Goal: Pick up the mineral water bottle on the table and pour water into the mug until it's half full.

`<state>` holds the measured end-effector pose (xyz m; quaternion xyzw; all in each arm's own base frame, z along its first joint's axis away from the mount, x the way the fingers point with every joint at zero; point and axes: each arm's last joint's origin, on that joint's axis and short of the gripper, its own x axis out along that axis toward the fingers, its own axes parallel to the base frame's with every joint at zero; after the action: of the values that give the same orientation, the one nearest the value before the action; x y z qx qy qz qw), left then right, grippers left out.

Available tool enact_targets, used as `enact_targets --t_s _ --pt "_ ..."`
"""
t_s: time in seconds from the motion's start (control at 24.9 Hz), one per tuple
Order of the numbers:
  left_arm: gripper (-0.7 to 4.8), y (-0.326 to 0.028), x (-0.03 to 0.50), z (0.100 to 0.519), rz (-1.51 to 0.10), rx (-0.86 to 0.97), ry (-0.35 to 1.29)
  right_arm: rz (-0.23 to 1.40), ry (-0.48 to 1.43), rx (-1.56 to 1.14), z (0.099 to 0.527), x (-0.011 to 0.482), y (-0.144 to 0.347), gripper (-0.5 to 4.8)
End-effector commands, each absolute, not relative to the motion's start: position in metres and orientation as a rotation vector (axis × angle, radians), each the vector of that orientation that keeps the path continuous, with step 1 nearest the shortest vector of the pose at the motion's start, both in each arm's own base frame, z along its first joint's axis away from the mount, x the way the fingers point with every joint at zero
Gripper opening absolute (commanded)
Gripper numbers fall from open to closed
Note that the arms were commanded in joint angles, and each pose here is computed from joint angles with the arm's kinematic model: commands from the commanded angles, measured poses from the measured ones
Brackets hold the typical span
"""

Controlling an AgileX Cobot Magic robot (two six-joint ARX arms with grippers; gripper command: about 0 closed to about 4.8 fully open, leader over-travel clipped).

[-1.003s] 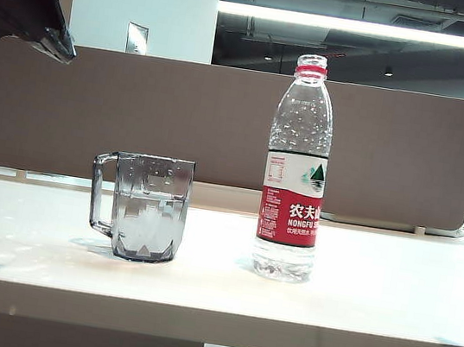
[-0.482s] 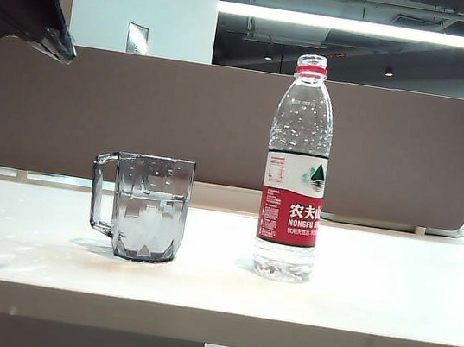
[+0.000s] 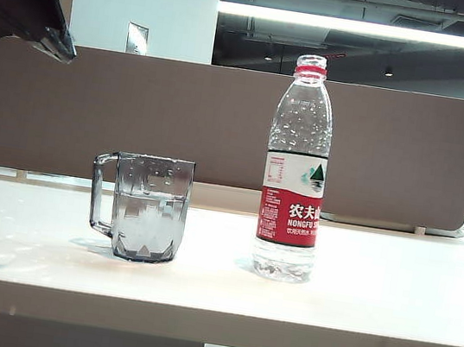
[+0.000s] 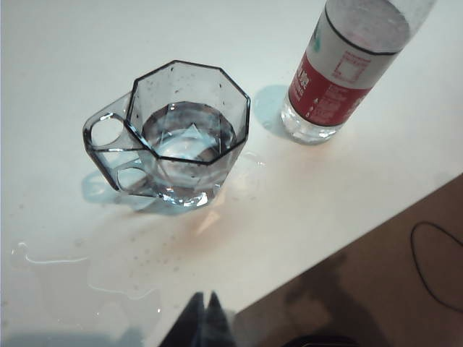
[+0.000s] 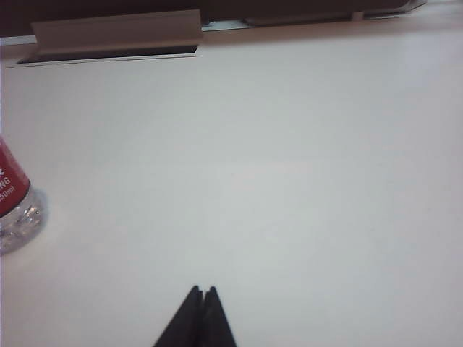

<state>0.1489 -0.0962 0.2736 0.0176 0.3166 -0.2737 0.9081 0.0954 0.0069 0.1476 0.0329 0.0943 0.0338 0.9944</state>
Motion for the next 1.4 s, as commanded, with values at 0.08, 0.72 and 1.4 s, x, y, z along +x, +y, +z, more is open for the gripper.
enact_targets --t_s 0.08,0.72,1.4 --pt "-0.01 -0.096 0.149 0.276 -0.568 0.029 0.638 0.064 0.185 0.065 0.146 0.096 0.007 -0.05" --pt "-0.01 -0.090 0.142 0.283 -0.549 0.020 0.589 0.065 0.184 0.065 0.146 0.096 0.007 -0.05" --pt "-0.01 -0.008 0.095 0.203 -0.137 -0.061 -0.141 0.065 0.184 0.065 0.146 0.096 0.007 -0.05"
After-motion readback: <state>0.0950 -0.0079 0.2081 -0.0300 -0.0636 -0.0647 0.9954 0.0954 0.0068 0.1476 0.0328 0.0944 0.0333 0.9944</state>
